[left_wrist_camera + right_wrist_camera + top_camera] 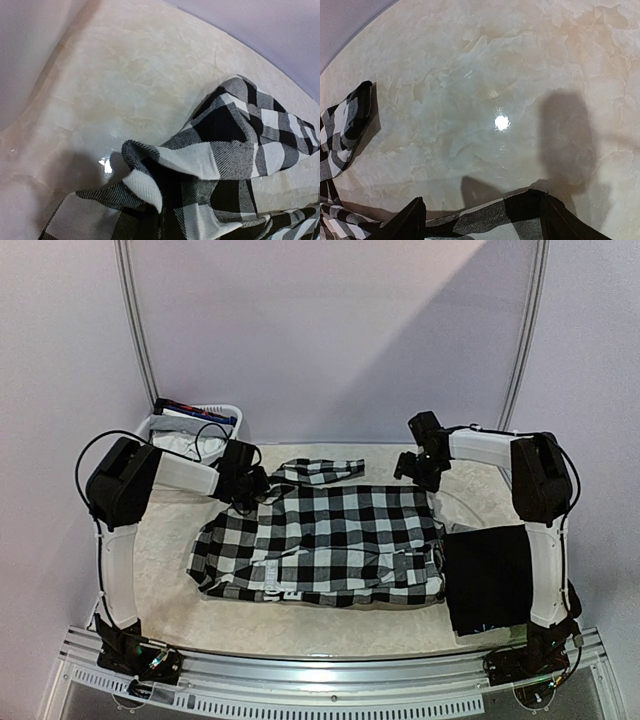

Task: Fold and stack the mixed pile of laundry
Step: Pick up the 1/3-folded shirt from the center of the board.

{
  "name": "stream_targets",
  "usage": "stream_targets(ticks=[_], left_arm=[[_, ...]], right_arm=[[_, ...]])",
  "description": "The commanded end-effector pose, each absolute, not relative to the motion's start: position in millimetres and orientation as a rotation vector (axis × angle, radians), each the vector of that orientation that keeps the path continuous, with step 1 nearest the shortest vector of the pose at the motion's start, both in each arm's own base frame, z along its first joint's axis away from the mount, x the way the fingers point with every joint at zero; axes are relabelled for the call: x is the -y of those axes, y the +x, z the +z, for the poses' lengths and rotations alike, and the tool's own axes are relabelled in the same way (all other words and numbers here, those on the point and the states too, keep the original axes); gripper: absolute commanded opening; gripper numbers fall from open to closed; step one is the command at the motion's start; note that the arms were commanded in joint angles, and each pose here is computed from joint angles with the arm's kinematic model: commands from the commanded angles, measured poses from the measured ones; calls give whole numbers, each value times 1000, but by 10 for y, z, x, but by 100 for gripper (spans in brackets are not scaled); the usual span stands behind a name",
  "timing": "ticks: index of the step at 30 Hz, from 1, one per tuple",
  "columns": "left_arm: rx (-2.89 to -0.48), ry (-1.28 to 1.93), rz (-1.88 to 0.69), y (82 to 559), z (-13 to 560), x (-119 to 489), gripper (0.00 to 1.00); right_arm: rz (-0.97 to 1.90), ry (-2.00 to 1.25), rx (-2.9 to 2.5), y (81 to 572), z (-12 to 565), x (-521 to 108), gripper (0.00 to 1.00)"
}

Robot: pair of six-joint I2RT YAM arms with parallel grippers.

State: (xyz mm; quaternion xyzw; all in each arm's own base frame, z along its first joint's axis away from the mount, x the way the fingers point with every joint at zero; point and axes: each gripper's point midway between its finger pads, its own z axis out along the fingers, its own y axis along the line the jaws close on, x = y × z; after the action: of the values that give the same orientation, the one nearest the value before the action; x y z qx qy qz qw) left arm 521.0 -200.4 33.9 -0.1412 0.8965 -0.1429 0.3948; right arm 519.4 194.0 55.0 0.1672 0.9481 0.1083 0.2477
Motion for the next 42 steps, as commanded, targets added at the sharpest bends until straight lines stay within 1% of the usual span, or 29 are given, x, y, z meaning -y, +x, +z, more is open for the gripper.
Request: stream_targets(ticks=[1,6,13,15,20,22,24,27,29,31,32,38,42], left_arm=[[-2265,-313,-347,5114,487,2052,0],[-2265,-300,-341,5075,507,2060,0],[-2266,-289,-348,5074,521,2094,0],[-2267,-286,-349,5072,526,2102,0],[-2269,-283,-346,5054,520,2108,0],[-2269,-282,-349,5052,524,2110,0],[-2270,-282,-350,5044,524,2116,0],[-2262,-281,-347,5042,561,2115,0],[-2255,-280,-345,5042,601,2108,0],[-2252,-276,-348,5037,634,2119,0],[-2250,-278,-346,5038,645,2111,0],[-2240,-275,-346,5019,728,2108,0],[-2234,-274,-346,5007,798,2099,0]], right_arm=[[223,497,-2594,5295,463,-1868,78],[227,508,-2643,5235,256,-1893,72],[197,489,-2656,5172,262,-1847,63],[208,481,-2673,5130,219,-1858,58],[216,480,-2677,5069,198,-1849,42],[228,475,-2682,5054,196,-1863,40],[239,474,-2682,5042,208,-1871,36],[246,474,-2661,5063,284,-1868,28],[256,470,-2650,5089,329,-1876,16],[273,463,-2640,5115,366,-1902,1],[276,460,-2637,5121,381,-1909,0],[260,449,-2622,5129,464,-1881,0],[253,436,-2593,5147,624,-1859,0]])
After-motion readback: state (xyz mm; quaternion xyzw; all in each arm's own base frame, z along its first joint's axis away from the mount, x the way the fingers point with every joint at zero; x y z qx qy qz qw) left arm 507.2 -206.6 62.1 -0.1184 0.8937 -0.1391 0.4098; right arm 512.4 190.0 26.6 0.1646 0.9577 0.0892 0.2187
